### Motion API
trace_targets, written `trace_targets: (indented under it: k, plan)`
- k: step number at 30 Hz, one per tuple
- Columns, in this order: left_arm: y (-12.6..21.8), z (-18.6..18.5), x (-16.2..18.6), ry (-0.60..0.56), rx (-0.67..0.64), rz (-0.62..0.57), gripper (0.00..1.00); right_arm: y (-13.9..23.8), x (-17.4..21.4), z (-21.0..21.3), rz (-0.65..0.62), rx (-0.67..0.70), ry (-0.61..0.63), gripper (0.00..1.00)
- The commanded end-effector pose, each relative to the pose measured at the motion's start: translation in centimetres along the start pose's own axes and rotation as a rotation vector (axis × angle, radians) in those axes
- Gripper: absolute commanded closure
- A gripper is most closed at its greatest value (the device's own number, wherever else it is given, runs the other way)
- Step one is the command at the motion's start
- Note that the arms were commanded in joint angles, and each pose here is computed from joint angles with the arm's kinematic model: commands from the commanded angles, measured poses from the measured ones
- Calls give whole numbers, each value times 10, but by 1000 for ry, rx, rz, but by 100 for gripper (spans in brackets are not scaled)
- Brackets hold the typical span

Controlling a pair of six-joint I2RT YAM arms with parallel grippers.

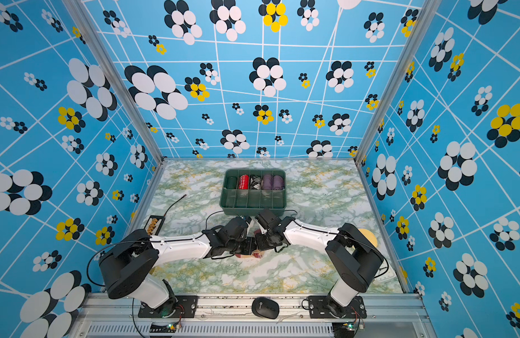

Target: Roll the socks

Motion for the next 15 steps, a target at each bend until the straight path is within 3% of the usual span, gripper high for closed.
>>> trace_targets:
  k: [1, 10, 15]
  plan:
    - [-13, 33, 30, 1, -118, 110, 100, 4, 3, 7, -11, -33, 3, 76]
    - [-14, 40, 35, 1, -133, 129, 100, 21, -5, 6, -113, -77, -37, 63]
    - [-11, 42, 33, 9, -128, 119, 100, 42, -6, -21, -218, -46, -127, 62]
Point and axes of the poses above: each gripper's point midway between its finger pads, its own y axis back along the fingers, its own z axis along the line the jaws close on, x = y × z, the point moved 5 cm from there along y, back along the fingers
